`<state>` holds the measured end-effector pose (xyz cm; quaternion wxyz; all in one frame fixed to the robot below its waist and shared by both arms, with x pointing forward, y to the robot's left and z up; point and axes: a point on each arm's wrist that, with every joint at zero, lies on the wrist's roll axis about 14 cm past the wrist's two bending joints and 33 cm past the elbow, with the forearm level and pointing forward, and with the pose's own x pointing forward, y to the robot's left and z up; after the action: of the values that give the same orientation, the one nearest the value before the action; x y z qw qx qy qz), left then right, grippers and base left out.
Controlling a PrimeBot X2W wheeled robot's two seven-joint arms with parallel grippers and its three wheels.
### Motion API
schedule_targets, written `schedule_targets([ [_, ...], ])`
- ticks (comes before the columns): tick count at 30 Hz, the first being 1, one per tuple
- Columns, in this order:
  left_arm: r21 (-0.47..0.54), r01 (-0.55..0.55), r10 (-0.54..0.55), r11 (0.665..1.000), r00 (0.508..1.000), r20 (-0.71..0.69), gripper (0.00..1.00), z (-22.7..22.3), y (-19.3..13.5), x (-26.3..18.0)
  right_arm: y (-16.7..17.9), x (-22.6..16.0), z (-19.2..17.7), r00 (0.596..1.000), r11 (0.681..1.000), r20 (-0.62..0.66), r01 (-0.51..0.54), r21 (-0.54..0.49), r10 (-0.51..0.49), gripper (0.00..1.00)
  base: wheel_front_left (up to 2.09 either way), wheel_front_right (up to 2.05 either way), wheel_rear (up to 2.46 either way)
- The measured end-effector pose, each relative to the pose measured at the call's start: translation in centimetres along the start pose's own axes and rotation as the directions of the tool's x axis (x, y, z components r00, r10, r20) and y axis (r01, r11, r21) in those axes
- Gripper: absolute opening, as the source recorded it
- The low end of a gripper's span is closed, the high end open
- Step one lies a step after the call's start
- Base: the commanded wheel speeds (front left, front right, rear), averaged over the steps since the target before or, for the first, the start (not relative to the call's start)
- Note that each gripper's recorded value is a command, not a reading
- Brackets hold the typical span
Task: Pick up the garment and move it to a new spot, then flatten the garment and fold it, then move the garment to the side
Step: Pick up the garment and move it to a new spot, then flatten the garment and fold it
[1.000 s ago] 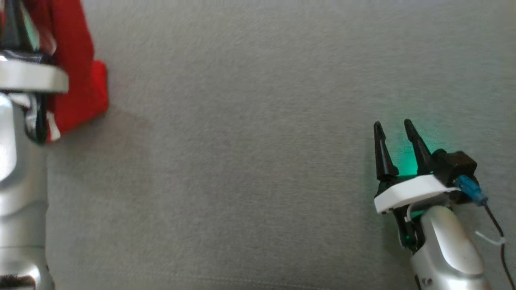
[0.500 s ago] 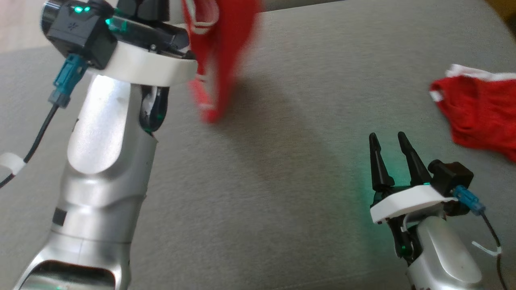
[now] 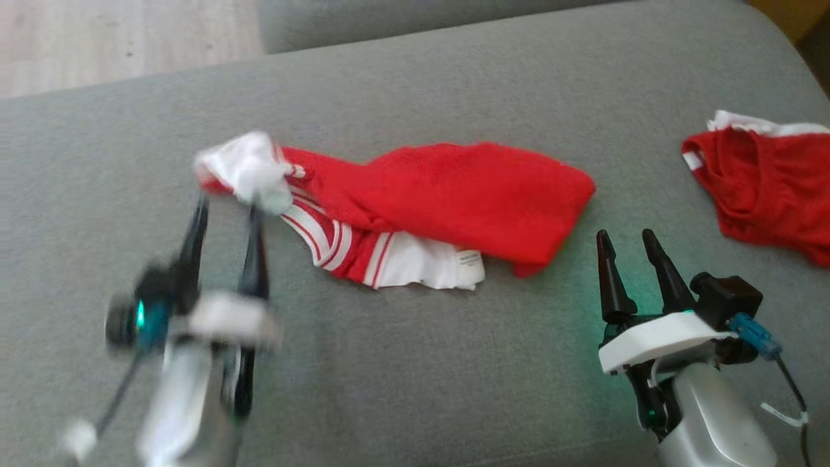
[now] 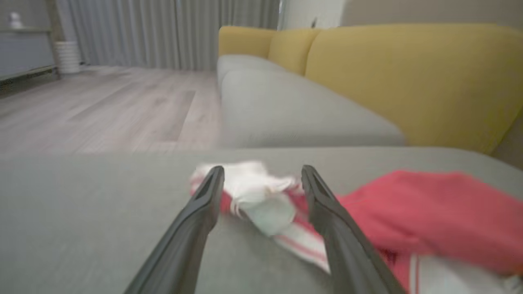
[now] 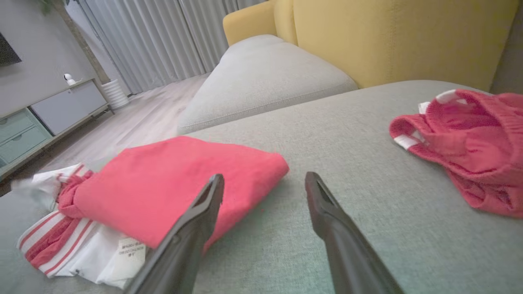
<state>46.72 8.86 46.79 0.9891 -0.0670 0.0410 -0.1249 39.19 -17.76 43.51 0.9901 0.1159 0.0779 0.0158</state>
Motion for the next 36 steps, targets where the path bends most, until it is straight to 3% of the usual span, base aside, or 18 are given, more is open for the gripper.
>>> schedule_targets([
  [5, -0.015, -0.150, 0.147, 0.989, 0.983, -0.112, 1.00, -4.4, 3.8, -5.7, 1.3, 0.3, 0.7, 0.999, 0.999, 0.019, -0.039, -0.009, 0.039, 1.00, 0.00, 0.00, 0.00],
  [16, 0.017, -0.279, 0.280, 0.960, 0.958, -0.061, 1.00, -3.4, 6.5, -12.3, 2.4, -1.9, 0.0, 0.998, 0.998, 0.010, -0.066, -0.011, 0.066, 1.00, 0.00, 0.00, 0.00],
  [24, 0.027, -0.289, 0.290, 0.957, 0.953, -0.086, 1.00, -4.6, 6.2, -15.4, 2.9, -3.1, -0.6, 0.997, 0.996, -0.001, -0.081, -0.027, 0.081, 1.00, 0.00, 0.00, 0.00],
  [36, -0.003, -0.245, 0.244, 0.969, 0.965, -0.102, 1.00, -5.1, 4.4, -15.2, 4.4, -3.1, -4.0, 0.983, 0.984, -0.118, -0.149, -0.093, 0.138, 1.00, 0.00, 0.00, 0.00],
])
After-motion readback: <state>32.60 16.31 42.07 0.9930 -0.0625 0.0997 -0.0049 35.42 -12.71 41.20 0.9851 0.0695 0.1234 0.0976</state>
